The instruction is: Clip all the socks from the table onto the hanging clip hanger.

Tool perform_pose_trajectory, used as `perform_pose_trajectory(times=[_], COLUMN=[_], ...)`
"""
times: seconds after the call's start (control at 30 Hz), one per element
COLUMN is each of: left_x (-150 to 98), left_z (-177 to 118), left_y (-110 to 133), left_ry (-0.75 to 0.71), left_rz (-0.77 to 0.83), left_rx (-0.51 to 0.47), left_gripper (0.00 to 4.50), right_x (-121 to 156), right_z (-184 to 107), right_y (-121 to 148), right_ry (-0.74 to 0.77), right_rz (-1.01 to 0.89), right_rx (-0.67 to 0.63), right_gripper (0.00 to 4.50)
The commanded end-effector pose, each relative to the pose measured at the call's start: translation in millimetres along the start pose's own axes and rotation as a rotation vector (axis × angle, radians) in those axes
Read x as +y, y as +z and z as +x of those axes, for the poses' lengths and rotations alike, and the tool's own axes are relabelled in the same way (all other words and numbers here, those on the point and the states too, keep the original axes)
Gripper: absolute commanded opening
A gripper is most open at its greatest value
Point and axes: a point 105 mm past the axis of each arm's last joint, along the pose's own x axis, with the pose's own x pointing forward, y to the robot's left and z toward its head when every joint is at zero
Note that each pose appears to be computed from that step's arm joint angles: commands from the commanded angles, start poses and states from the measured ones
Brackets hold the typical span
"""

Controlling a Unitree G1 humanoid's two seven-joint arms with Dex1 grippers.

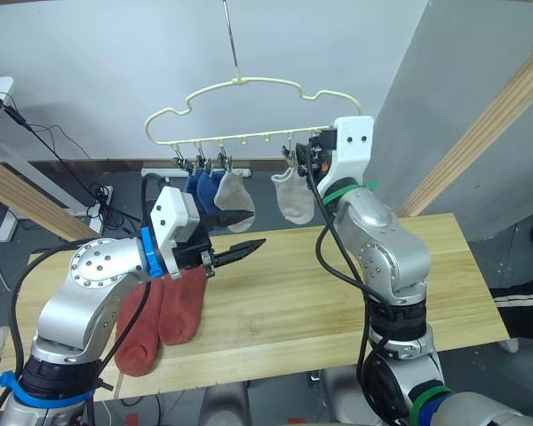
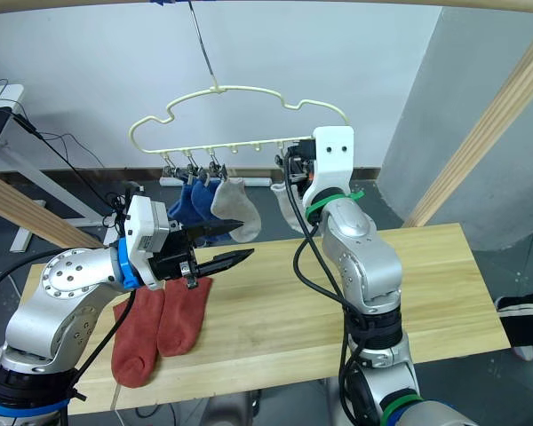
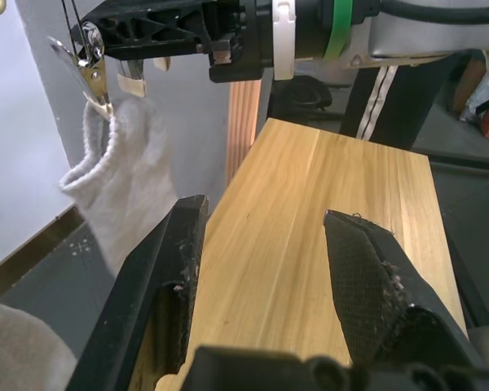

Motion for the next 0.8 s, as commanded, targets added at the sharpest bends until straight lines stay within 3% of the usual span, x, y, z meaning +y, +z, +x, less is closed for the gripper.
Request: perform_pose_trajectory(times=[0.03, 0.8], left_x=[-5, -4], left_z=[2, 5], left_y=[9, 11], left_ry=[-0.019, -0.024], left_rz=[0.035, 0.043], left_rx=[-0.026, -0.032], left_gripper=[2.49, 2.49], right_x=[14, 24], right_z=[-7, -17], right_y=[19, 16], right_ry=[0.033, 0.066], right_rz=[0.029, 0.091], right_rx=[-0.066, -0.044], right_gripper=[1.63, 1.63])
